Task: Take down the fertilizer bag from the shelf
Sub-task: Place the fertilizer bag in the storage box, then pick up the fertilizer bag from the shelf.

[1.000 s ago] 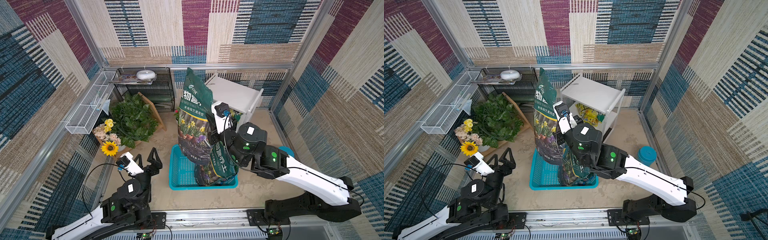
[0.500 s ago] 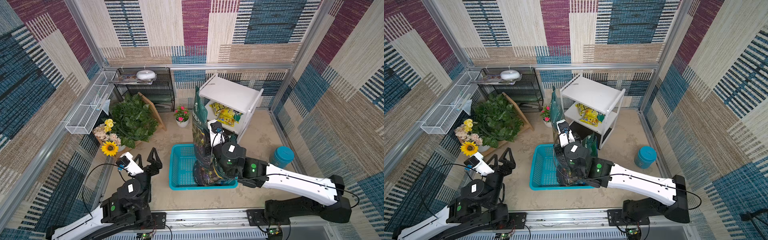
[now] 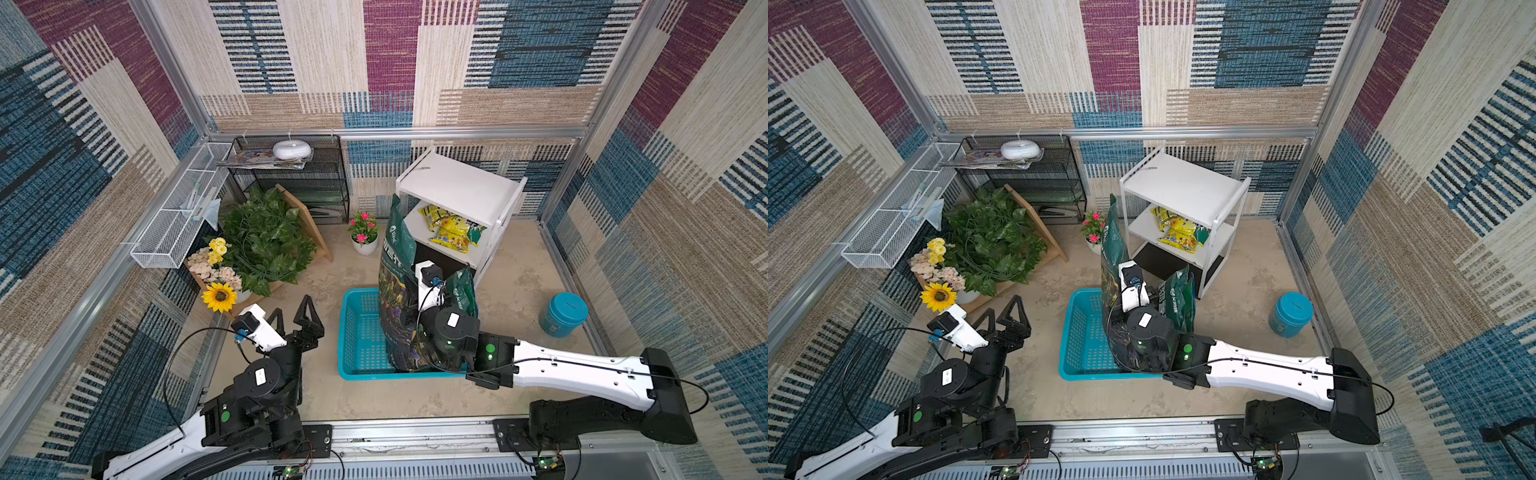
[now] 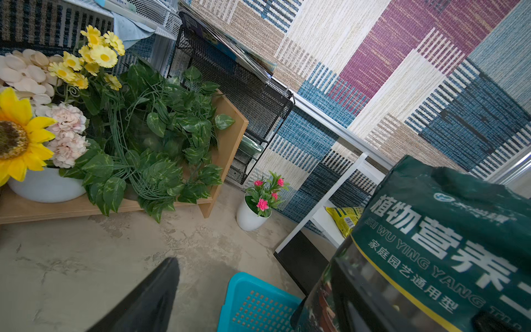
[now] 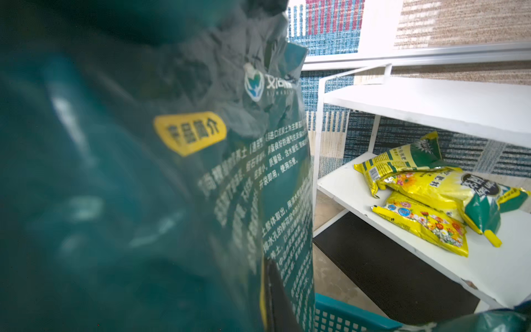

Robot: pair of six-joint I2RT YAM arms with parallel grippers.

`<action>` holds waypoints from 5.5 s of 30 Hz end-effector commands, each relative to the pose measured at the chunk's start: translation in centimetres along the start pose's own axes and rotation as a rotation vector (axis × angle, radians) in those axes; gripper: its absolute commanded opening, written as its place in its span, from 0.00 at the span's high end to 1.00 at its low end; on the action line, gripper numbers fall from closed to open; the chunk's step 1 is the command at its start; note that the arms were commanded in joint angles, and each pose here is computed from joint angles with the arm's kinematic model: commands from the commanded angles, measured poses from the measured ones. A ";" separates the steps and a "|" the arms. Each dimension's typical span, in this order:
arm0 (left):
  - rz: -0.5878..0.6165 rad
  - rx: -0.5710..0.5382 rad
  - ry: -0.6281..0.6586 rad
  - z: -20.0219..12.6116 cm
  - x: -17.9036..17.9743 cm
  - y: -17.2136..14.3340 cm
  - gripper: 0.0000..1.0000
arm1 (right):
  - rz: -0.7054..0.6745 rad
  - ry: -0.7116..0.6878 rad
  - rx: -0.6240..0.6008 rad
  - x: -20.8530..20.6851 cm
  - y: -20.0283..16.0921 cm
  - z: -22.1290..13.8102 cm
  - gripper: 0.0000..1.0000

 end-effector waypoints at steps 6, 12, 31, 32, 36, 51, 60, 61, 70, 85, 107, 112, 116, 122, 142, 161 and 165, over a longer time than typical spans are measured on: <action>0.006 -0.002 0.006 0.0 0.1 -0.1 0.14 | 0.300 -0.105 -0.132 -1.0 0.7 0.2 1.00; 0.003 0.000 0.002 0.0 0.1 0.0 0.14 | 0.310 -0.277 -0.098 -1.0 -3.1 0.0 1.00; 0.001 0.001 0.002 0.0 0.1 -0.1 0.14 | 0.083 -0.280 -0.025 -0.6 -8.8 0.6 1.00; 0.002 0.001 0.002 0.0 0.1 -0.2 0.14 | 0.081 -0.277 -0.023 -0.5 -9.0 0.6 1.00; 0.004 0.000 0.005 0.0 0.1 -0.2 0.14 | 0.076 -0.283 -0.004 -0.4 -10.5 0.6 1.00; 0.002 0.000 0.003 0.0 0.2 -0.1 0.14 | 0.127 -0.354 0.060 -0.6 -13.8 -2.8 1.00; 0.001 -0.001 0.005 0.0 0.2 -0.1 0.14 | 0.067 -0.470 -0.008 -1.3 -14.9 -5.3 1.00; -0.001 -0.002 0.005 0.0 0.2 -0.1 0.14 | 0.021 -0.458 -0.022 -0.7 -15.2 -5.1 0.99; -0.001 -0.002 0.006 0.0 0.2 -0.1 0.14 | -0.003 -0.422 -0.047 0.6 -13.2 -4.9 0.14; 0.011 -0.003 0.004 0.1 0.0 -0.4 0.14 | -0.144 -0.451 -0.095 3.8 1.9 -3.0 0.01; 0.297 0.122 -0.312 1.3 -10.2 -1.0 0.14 | -0.138 -0.167 -0.042 -3.2 17.0 2.8 0.00; 0.320 0.299 -0.470 3.8 -16.2 -1.0 0.14 | -0.001 0.023 -0.173 -5.6 18.8 -3.4 0.00; 0.308 0.374 -0.535 7.0 -21.0 -0.2 0.13 | 0.011 -0.052 -0.247 -9.4 19.0 -6.6 0.00; 0.232 0.658 -0.587 15.7 -26.5 -5.6 0.21 | 0.035 -0.203 -0.358 -14.8 19.5 -10.7 0.00; -0.060 1.017 -0.663 23.0 -31.6 -17.7 0.22 | -0.001 -0.255 -0.449 -16.2 18.9 -11.6 0.00; -0.309 1.027 -0.662 19.8 -32.4 -22.1 0.21 | 0.016 -0.253 -0.434 -16.5 18.2 -11.4 0.00; -0.301 0.999 -0.670 19.4 -33.0 -21.9 0.21 | 0.015 -0.253 -0.432 -16.5 18.2 -11.4 0.00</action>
Point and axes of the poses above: each gripper's point midway between its finger pads, its own z axis out along the fingers, its own x axis along the line the jaws close on, y = z × x, the point moved 2 cm from there along -z, back along the fingers, and after that the axes turned 7 degrees about z, right-handed, at the moved point
